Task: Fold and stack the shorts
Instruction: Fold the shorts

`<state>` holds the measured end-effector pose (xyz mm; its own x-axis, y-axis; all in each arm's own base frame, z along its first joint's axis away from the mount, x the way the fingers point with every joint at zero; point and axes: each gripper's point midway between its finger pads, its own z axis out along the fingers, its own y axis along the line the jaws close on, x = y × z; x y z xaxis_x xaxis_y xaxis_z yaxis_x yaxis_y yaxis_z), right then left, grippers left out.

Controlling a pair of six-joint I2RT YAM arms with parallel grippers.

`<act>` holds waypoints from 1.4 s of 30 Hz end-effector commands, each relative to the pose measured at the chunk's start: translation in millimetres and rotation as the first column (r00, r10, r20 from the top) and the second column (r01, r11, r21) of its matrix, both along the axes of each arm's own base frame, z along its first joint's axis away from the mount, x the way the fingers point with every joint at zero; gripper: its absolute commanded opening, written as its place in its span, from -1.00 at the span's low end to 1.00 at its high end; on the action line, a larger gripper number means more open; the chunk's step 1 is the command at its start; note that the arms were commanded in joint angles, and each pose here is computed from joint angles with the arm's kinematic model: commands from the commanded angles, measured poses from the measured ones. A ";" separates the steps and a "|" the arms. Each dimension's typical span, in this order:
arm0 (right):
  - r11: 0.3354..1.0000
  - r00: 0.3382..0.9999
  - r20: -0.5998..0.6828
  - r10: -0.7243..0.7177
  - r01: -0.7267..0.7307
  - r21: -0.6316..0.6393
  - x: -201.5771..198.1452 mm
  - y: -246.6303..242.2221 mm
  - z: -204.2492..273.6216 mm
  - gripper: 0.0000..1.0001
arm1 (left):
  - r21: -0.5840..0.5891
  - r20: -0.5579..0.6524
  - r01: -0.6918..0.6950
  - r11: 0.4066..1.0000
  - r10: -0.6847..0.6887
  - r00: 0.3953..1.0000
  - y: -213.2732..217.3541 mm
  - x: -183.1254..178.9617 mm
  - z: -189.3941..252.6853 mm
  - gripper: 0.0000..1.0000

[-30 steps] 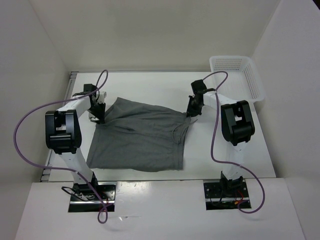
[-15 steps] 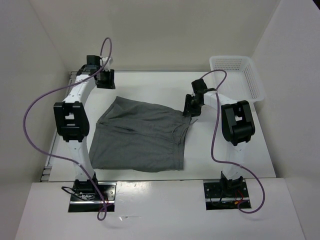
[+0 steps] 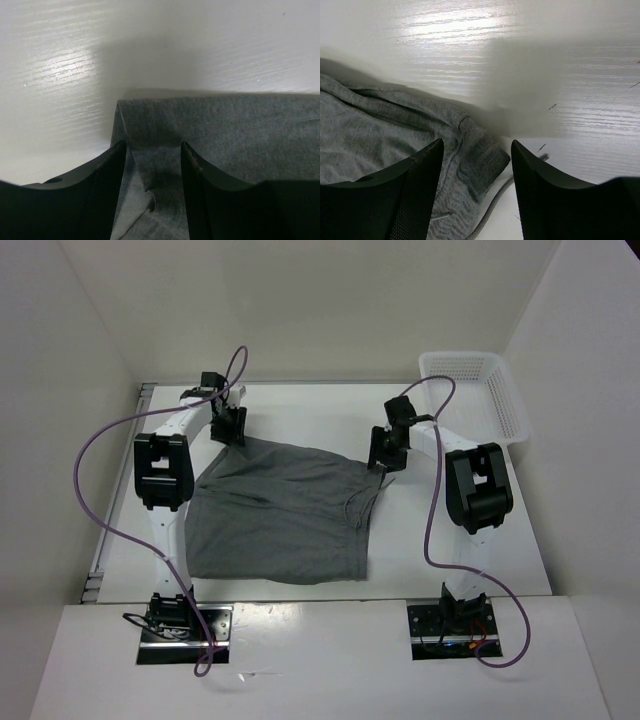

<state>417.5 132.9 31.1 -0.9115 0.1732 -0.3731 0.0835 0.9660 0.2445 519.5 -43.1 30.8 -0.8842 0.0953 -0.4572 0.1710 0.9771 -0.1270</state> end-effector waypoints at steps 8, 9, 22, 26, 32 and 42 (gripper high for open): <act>0.999 0.999 0.019 0.029 -0.030 0.021 -1.2 0.8 12.8 -0.35 | -0.029 0.019 0.013 1.000 -0.013 1.000 -2.9 3.4 1.4 -0.54; 0.999 0.999 0.019 0.029 -0.030 0.021 -1.2 0.8 12.8 -0.44 | -0.029 0.019 0.013 1.000 -0.013 1.000 -2.9 3.4 1.5 -0.63; 0.998 0.992 0.116 0.046 -0.049 0.029 27.5 6.6 49.0 -1.00 | -0.014 0.269 0.006 1.000 -0.002 0.963 -0.2 46.2 85.0 -0.95; 0.999 0.984 0.176 0.025 -0.031 0.027 46.8 -2.3 72.0 -1.00 | -0.009 0.382 0.000 1.000 0.003 0.924 1.2 64.6 133.2 -0.95; 0.999 0.941 0.337 0.018 -0.029 0.028 65.6 -7.2 133.5 -1.00 | -0.024 0.464 0.009 1.000 0.003 0.886 2.9 68.3 189.2 -0.84; 0.992 0.915 0.397 0.076 -0.110 0.063 17.5 2.2 149.9 -1.00 | -0.023 0.347 0.006 1.000 0.002 0.938 4.0 -18.1 187.5 -0.96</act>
<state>443.6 131.3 139.6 -0.7857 0.1598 -0.5976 -0.0470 0.9478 0.3154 532.1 -42.1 192.8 -0.6720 0.0852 -0.7356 0.2095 0.9746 -0.0785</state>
